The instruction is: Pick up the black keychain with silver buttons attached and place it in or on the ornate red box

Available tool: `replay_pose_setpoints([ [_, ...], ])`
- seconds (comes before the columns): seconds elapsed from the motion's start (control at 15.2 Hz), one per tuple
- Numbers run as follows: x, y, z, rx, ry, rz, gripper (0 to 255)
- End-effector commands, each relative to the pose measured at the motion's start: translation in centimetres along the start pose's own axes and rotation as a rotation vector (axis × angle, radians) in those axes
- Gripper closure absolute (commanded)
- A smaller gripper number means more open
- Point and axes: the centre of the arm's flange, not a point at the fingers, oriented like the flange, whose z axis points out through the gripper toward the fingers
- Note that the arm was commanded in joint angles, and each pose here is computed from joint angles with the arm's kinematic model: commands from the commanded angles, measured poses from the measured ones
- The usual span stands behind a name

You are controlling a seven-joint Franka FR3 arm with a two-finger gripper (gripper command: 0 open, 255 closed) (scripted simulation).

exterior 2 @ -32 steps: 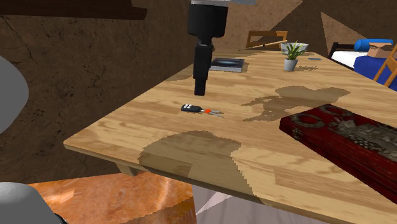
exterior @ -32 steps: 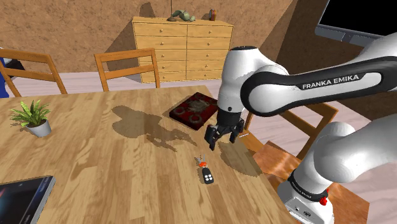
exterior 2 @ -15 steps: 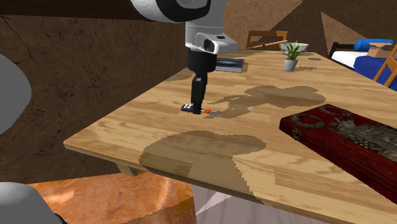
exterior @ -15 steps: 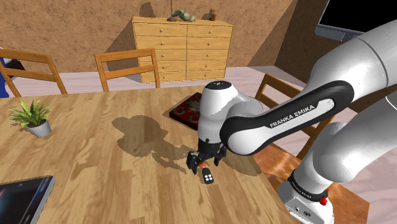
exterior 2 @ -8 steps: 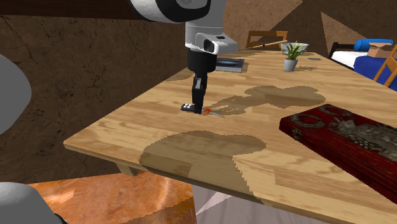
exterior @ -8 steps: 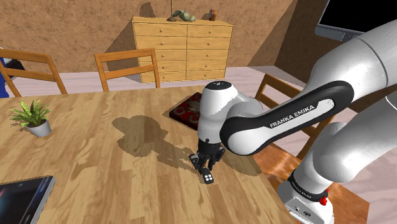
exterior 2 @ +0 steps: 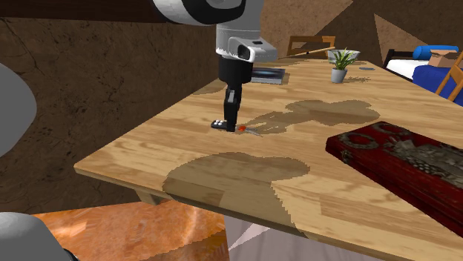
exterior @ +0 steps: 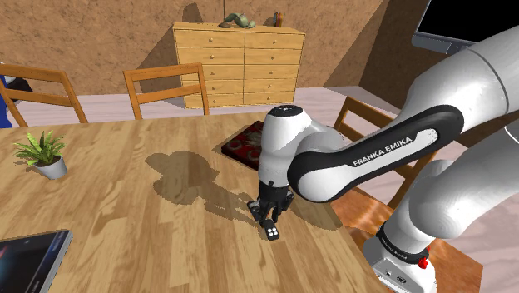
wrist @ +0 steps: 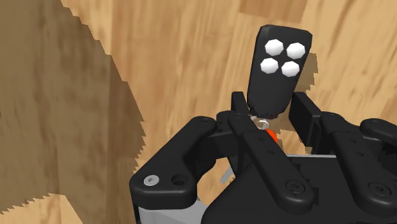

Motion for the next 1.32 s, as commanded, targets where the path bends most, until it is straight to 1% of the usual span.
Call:
replay_pose_setpoints([
  [0.0, -0.1, 0.0, -0.8, 0.0, 0.0, 0.0, 255],
  [1.25, -0.7, -0.4, -10.8, 0.0, 0.0, 0.0, 255],
])
